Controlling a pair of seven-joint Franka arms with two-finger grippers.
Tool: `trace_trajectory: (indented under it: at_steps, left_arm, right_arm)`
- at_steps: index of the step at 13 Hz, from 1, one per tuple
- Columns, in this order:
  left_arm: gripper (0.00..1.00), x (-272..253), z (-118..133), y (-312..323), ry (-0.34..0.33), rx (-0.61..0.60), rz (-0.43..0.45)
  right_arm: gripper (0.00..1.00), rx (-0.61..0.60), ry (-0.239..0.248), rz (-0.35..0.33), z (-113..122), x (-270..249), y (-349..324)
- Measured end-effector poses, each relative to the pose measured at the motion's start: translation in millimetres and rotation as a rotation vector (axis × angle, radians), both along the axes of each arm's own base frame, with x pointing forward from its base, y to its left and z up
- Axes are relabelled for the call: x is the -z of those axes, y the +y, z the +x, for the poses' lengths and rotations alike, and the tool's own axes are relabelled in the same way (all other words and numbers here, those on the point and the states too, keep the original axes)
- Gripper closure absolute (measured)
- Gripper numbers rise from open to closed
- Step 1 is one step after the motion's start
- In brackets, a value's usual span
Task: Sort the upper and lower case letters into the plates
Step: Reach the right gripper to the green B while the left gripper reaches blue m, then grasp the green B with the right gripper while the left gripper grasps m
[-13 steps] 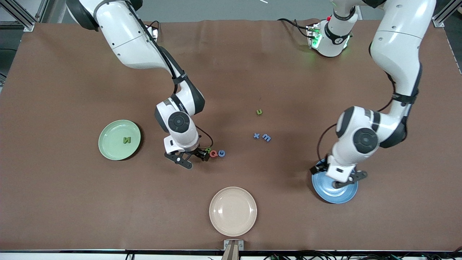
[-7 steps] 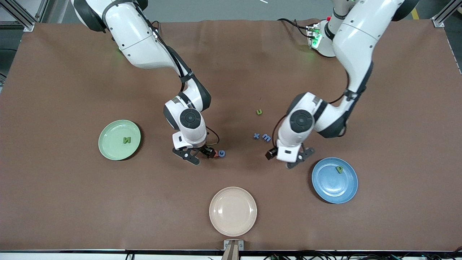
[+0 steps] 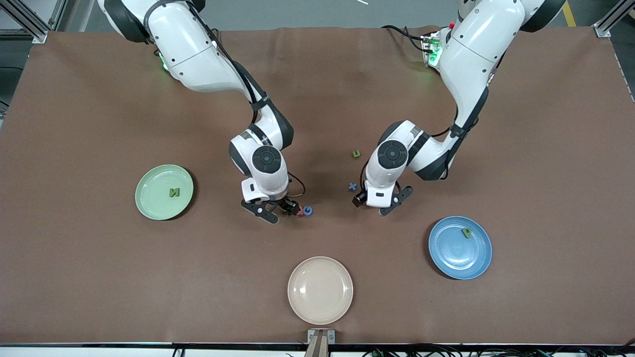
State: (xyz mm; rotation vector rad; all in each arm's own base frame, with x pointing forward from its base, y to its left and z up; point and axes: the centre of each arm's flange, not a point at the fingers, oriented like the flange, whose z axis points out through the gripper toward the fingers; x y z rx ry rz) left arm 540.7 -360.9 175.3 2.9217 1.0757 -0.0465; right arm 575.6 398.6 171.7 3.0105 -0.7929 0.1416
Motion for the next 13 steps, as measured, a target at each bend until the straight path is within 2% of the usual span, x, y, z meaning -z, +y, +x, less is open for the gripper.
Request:
trace_trajectory:
  at_steps: [1,2,3,4,6,7,10,13]
  left_arm:
    - [0.12,1.5,-3.6,0.3,0.005,-0.012,0.004]
    - [0.14,3.0,-7.6,-0.5,0.011,-0.023,0.009]
    - [0.2,4.2,-11.5,-1.8,0.015,-0.031,0.012]
    - [0.2,4.7,-14.2,-3.6,0.017,-0.04,0.014]
    - [0.35,3.2,-16.0,-6.7,0.013,-0.045,0.012]
    - [0.36,3.2,-16.3,-6.7,0.013,-0.047,0.012]
    - [0.7,-1.8,-13.8,-6.0,0.003,-0.05,0.008]
    - [0.73,-16.9,9.3,9.5,-0.055,-0.038,0.021]
  right_arm:
    - [0.11,0.0,0.0,0.0,-0.2,-0.1,0.5]
    - [0.2,-0.001,-0.003,0.004,0.1,-1.9,2.2]
    - [0.33,-0.002,-0.006,0.005,0.8,-4.4,3.4]
    - [0.45,-0.001,-0.007,0.006,1.4,-6.6,3.8]
    - [0.67,0.0,-0.011,0.009,2.9,-8.9,4.3]
    - [0.71,0.002,-0.01,0.007,3.5,-9.2,3.5]
    - [0.71,-0.027,0.001,-0.014,17.7,-9.8,-20.8]
    - [0.71,-0.108,0.046,-0.054,49.7,-29.1,-92.9]
